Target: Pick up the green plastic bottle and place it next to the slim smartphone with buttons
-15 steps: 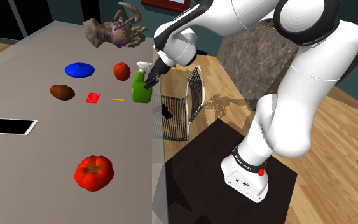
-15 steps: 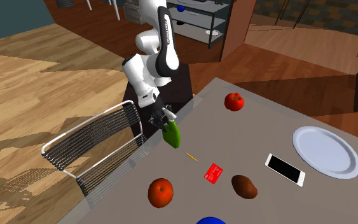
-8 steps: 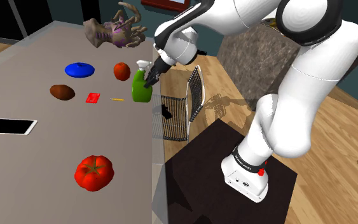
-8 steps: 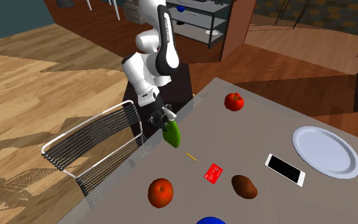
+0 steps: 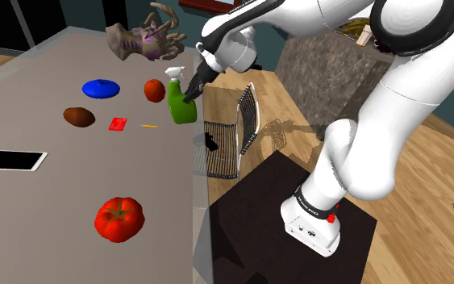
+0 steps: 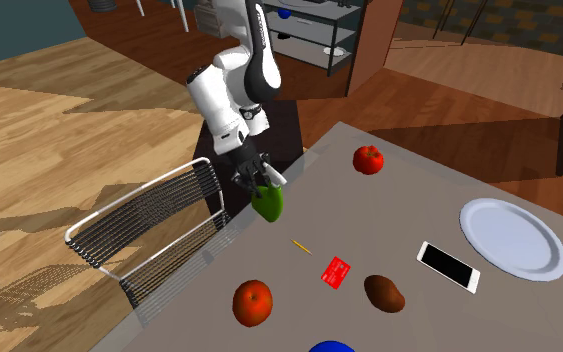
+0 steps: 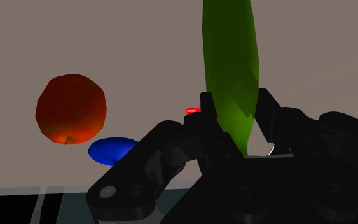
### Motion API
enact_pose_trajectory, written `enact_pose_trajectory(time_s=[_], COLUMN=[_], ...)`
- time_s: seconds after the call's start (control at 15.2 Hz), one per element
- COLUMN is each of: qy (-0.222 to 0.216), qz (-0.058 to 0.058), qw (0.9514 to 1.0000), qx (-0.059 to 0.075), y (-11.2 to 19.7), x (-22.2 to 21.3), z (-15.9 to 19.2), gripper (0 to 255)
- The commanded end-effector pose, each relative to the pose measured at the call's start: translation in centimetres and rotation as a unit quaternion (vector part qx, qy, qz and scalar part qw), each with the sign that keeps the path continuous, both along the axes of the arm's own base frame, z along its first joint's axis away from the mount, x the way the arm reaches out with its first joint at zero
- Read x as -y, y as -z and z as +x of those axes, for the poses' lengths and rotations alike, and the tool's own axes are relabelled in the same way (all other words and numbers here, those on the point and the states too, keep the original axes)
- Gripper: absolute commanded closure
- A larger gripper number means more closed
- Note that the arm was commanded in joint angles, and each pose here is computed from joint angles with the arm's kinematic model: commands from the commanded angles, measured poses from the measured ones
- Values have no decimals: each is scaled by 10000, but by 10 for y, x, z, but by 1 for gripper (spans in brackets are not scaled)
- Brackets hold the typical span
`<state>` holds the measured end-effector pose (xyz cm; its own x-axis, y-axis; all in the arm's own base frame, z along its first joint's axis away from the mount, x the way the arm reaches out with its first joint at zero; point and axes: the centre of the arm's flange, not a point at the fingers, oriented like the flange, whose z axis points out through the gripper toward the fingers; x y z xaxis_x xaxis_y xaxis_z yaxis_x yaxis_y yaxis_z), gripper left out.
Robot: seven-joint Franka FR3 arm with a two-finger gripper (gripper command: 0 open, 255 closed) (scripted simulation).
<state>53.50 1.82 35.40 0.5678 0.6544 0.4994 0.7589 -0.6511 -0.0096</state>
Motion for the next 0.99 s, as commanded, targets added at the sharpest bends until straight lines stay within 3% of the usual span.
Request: enact_pose_trajectory(time_s=[0.0, 0.92], qy=[1, 1], qz=[-2, -2], qw=[10000, 10000], qx=[-1, -1], y=[-10, -84], x=[0, 0], z=[0, 0], gripper=[255, 255])
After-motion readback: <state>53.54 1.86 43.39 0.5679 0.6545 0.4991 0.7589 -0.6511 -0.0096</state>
